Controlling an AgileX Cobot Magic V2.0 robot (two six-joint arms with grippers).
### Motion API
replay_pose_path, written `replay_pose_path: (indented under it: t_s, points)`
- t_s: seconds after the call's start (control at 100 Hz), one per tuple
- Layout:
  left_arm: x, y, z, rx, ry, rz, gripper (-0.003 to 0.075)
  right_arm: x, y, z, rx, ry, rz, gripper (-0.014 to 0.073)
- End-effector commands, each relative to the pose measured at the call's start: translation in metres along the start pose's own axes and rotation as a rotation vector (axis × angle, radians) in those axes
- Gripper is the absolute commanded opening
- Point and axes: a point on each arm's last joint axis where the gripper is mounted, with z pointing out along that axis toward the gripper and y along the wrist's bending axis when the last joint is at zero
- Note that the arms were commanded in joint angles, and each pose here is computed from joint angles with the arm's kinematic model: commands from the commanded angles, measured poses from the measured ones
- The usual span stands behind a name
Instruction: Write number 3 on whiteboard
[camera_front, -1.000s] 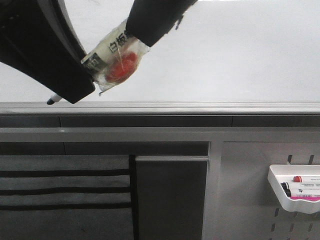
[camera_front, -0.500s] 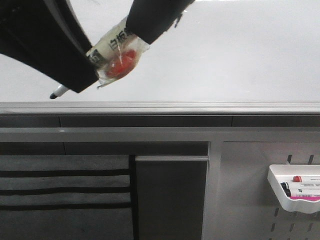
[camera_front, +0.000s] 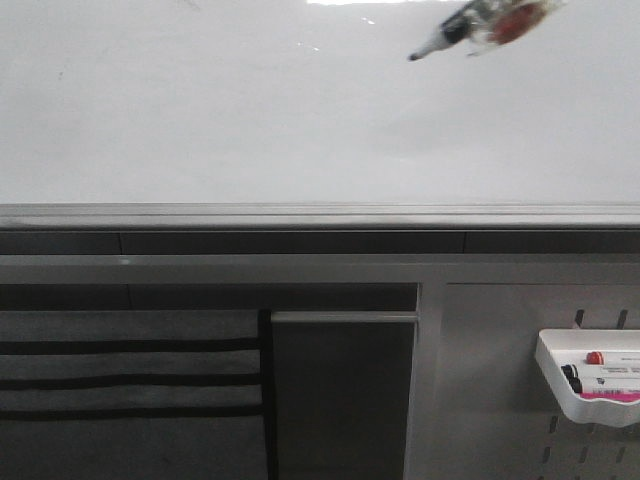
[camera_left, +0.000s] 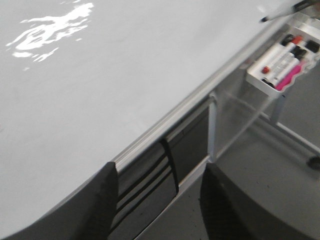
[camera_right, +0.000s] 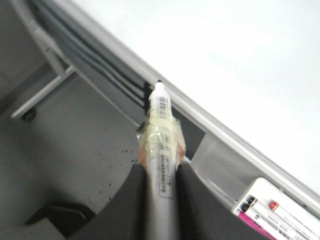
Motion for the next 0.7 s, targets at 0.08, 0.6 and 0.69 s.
replay_pose_path:
  t_s: [0.08, 0.6, 0.69]
  points:
    - [0.016, 0.008, -0.017, -0.153, -0.173, -0.17, 0.035, 0.021, -0.004, -0.019, 0.09, -0.192, 0.105, 0.0001]
    - [0.031, 0.008, -0.011, -0.182, -0.166, -0.187, 0.035, -0.047, -0.018, 0.006, -0.028, -0.059, 0.073, 0.0001]
    - [0.031, 0.008, -0.011, -0.182, -0.166, -0.187, 0.035, -0.066, -0.024, 0.019, -0.072, 0.015, 0.048, 0.0001]
